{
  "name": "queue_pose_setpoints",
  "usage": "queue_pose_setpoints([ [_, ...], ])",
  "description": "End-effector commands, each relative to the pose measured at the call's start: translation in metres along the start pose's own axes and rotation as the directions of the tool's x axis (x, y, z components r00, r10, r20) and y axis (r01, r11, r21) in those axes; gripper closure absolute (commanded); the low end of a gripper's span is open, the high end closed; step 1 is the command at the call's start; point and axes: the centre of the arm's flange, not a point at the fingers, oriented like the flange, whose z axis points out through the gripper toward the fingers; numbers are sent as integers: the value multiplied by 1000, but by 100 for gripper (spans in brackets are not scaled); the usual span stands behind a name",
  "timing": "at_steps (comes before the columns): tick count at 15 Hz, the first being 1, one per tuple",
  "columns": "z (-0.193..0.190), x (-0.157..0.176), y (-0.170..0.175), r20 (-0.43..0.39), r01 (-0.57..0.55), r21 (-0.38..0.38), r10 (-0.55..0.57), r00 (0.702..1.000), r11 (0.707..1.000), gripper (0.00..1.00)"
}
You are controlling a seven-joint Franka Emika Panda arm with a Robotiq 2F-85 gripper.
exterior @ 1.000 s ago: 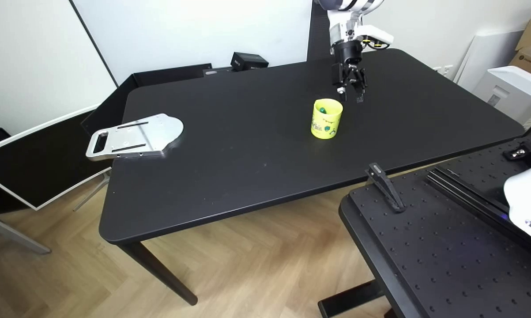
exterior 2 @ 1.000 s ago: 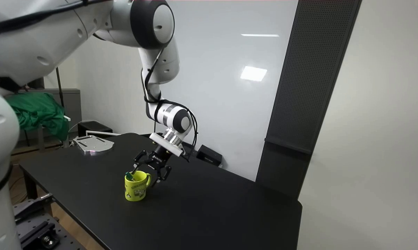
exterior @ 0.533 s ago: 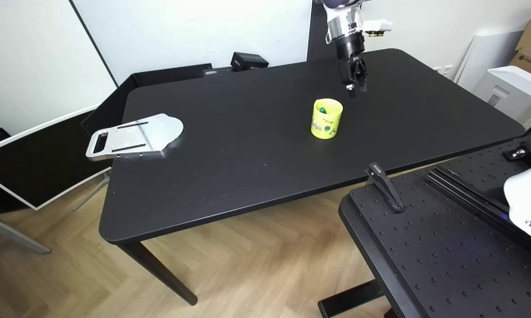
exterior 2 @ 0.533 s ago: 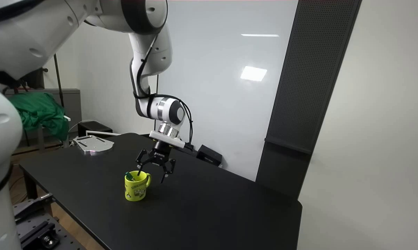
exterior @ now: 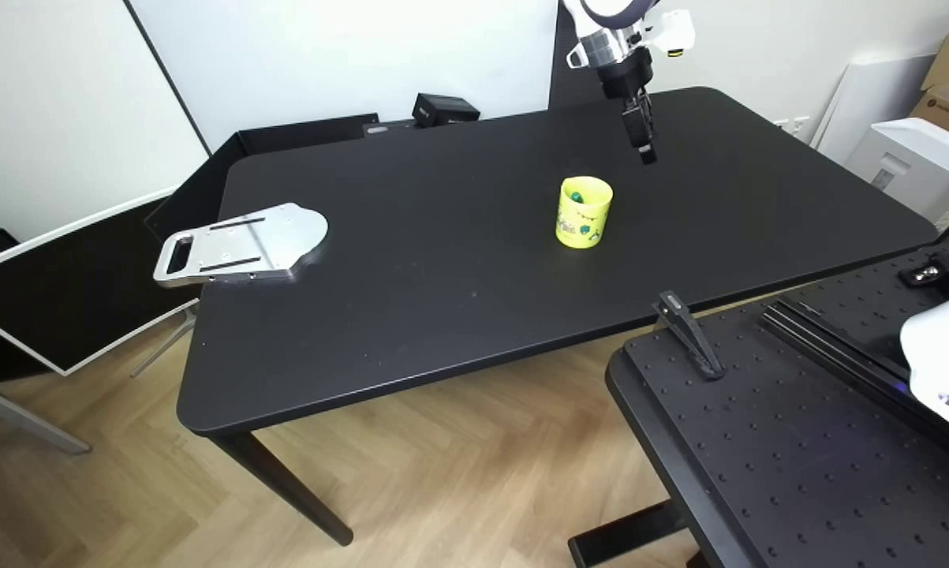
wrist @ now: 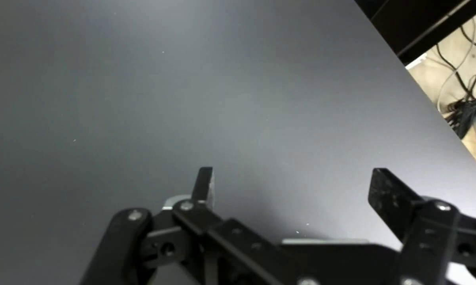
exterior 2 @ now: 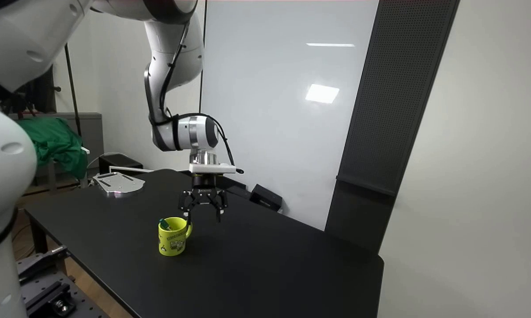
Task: Remove the marker from the mug, put it on the table, put it back in the mug, and then put it back on the table
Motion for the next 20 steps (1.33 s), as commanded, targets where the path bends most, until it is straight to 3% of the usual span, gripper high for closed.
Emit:
queue_pose_setpoints([
  [1,-12,-10,-19,-25,127,-153,-132,991,980,0],
  [7,-30,9,-44,-47,300,-294,-327,944,907,0],
  [16,-38,40,-88,-16,473,-354,-512,859,806,0],
  [20,-41,52,-109,15,557,-375,-596,803,741,0],
])
